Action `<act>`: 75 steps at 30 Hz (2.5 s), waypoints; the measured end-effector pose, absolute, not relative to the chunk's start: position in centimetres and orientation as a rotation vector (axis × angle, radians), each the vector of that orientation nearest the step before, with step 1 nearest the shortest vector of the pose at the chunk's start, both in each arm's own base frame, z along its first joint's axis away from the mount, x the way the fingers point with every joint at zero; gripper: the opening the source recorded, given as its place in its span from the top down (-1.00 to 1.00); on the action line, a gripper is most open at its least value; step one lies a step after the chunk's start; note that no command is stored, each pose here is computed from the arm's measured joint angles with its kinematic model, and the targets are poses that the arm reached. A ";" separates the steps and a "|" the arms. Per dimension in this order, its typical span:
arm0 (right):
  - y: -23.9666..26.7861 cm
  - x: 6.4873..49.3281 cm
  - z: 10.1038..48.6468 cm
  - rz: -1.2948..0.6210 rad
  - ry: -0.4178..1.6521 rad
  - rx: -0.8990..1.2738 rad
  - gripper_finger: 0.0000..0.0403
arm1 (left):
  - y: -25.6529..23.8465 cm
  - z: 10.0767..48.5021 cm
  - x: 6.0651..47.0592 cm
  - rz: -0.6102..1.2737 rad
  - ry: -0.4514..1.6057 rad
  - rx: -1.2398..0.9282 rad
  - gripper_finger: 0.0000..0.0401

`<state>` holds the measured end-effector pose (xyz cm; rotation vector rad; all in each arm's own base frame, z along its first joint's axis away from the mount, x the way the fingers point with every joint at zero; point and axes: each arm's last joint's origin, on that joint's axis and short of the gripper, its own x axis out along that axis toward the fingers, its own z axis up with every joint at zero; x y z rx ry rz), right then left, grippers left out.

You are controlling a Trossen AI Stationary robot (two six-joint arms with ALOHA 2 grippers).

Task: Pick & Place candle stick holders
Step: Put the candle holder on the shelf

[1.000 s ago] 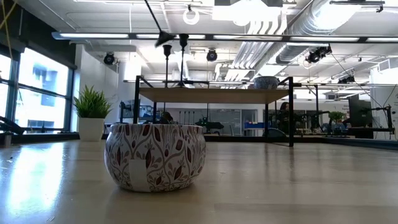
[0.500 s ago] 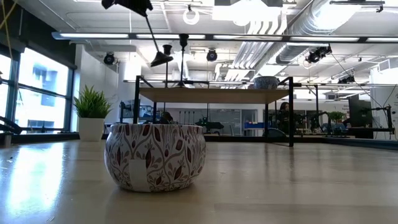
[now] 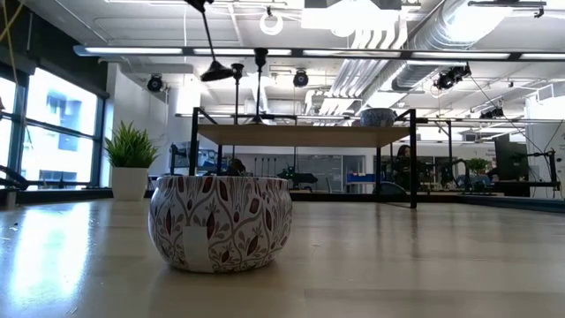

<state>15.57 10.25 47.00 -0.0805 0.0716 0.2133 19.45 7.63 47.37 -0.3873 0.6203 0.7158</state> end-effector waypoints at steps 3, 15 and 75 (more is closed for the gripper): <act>10.2 15.6 46.9 0.207 0.086 -0.084 0.32 | 8.6 48.4 19.5 0.718 0.707 -0.381 0.38; 10.2 15.6 46.7 0.186 0.100 -0.059 0.32 | 11.7 47.6 22.3 0.564 0.857 -0.429 0.38; 10.1 15.6 45.8 0.135 0.183 -0.043 0.32 | 16.7 43.2 26.3 0.461 1.021 -0.431 0.38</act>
